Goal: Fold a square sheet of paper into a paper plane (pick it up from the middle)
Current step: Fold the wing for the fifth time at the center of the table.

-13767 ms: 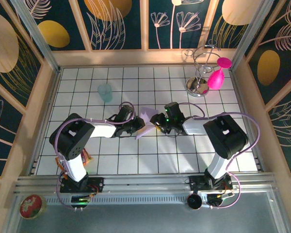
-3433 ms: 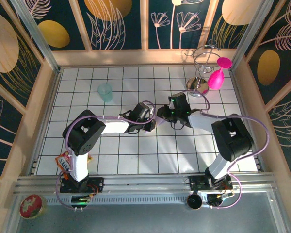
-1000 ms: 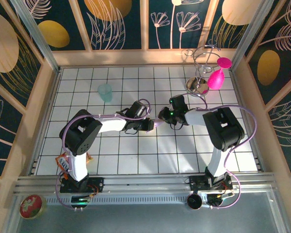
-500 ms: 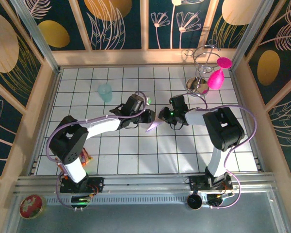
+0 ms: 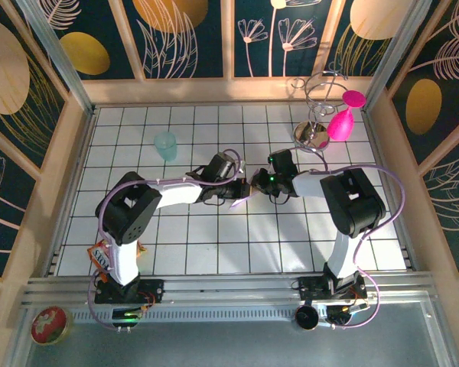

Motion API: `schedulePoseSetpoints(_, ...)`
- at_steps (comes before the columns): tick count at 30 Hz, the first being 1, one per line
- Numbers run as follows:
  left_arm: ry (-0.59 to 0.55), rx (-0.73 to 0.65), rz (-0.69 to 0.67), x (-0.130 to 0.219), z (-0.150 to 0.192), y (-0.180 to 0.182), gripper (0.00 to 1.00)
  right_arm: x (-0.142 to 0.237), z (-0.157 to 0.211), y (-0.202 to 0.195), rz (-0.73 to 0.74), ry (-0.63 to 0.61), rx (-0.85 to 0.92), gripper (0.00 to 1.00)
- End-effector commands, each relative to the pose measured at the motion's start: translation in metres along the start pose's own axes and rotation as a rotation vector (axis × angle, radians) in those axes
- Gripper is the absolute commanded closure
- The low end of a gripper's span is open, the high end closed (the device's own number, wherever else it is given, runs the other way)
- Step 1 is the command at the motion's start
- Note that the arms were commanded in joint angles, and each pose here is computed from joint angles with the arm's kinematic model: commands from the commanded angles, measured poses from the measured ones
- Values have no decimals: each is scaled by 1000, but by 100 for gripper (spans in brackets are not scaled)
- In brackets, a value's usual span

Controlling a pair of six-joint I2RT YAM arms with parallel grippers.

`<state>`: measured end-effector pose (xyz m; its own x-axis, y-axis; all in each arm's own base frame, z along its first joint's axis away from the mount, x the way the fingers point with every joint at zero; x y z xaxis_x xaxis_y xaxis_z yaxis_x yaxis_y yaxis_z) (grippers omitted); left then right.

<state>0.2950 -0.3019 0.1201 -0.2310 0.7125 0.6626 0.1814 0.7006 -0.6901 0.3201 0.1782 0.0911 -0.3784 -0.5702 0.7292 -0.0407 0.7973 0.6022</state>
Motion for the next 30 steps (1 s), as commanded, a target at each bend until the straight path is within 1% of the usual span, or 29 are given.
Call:
schedulePoseSetpoints(1,37,1,-15,-7,-1,-2,97,-8,17,-25,93,63,-63,89)
schedulePoseSetpoints(12,82,-6,-102,-16,6,14,100,-8,16,-27,105,66,-67,89)
schedulePoseSetpoints(20,116,-24,-176,-19,12,26,100,-9,17,-28,113,71,-68,89)
schedulePoseSetpoints(30,165,-17,-205,-12,24,33,100,-9,18,-32,137,78,-69,89)
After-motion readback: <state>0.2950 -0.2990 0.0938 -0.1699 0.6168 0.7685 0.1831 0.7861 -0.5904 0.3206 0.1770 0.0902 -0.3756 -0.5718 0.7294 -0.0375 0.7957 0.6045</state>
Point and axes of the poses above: each hand's point on the last joint's axis, 136 mm out from that joint toward the fingers, its own x axis back along the fingers, its own y axis along the line the jaws close on, z = x × y, the point moved 10 cm from there along x, back along the fingers, and after that the axes turned 9 degrees about x, right-handed, at the moved point
